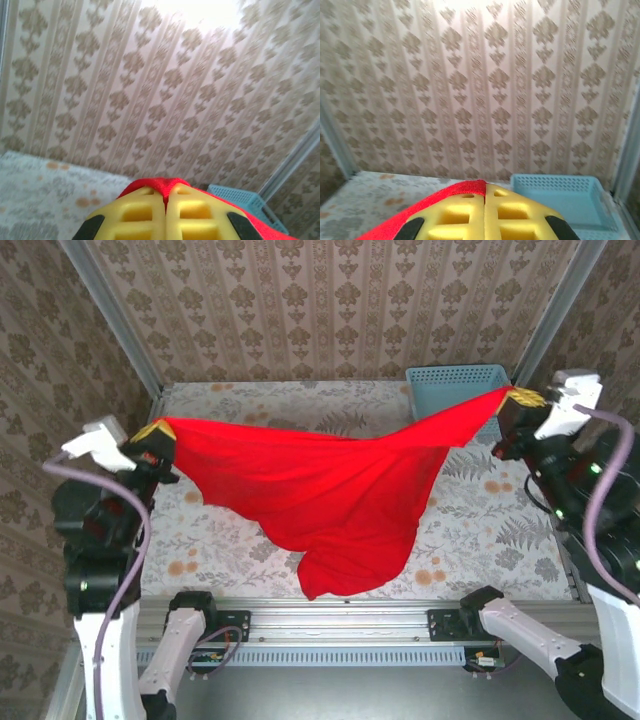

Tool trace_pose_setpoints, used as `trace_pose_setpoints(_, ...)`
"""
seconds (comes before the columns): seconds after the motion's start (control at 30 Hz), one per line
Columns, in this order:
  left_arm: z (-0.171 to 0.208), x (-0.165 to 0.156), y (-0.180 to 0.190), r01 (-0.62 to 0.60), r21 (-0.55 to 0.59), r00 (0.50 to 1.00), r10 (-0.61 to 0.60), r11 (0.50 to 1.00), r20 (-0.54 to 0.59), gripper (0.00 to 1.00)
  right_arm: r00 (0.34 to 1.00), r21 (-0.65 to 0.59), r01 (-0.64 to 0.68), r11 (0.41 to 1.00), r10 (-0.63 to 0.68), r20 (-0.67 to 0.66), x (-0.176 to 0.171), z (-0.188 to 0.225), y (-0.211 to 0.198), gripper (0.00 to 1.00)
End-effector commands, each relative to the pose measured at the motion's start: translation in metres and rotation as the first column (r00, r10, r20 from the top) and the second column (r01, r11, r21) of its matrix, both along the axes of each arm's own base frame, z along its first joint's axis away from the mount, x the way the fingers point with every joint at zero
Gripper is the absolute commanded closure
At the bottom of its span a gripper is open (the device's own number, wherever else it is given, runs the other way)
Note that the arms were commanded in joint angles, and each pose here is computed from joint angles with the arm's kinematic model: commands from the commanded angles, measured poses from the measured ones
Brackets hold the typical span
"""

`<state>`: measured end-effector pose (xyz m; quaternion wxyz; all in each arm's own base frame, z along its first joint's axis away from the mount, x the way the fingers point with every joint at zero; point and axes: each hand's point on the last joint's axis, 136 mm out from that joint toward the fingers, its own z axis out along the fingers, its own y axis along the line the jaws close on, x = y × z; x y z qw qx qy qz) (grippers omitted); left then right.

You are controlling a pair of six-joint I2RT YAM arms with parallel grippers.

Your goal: Fold the inside-out t-shirt

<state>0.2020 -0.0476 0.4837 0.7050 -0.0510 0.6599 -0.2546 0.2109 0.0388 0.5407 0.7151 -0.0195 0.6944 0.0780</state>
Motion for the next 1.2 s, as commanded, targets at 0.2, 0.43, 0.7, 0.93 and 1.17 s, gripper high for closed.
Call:
trace_pose_setpoints(0.2,0.065,-0.066,-0.001,0.019,0.019,0.971,-0.023,1.000,0.239,1.00,0.972,0.051,-0.119,0.992,0.106,0.209,-0.057,0.080,-0.001,1.00)
trace_pose_setpoints(0.43,0.013,0.033,0.008,-0.060,0.051,0.996,0.063,0.997,-0.062,1.00,0.985,-0.030,0.073,0.997,-0.067,0.159,0.023,0.089,-0.002,1.00)
trace_pose_setpoints(0.7,-0.106,0.162,0.015,-0.091,0.113,0.895,0.132,0.989,-0.427,1.00,0.992,-0.220,0.116,0.969,-0.124,-0.023,0.163,0.017,0.041,1.00)
trace_pose_setpoints(0.93,-0.209,0.245,0.026,-0.085,0.110,0.773,0.135,0.990,-0.620,1.00,0.970,-0.335,0.030,0.942,-0.108,-0.218,0.293,-0.103,0.091,1.00)
trace_pose_setpoints(1.17,-0.298,0.308,0.037,-0.047,0.039,0.646,0.060,0.998,-0.761,1.00,0.914,-0.390,-0.034,0.920,-0.129,-0.384,0.386,-0.218,0.125,1.00)
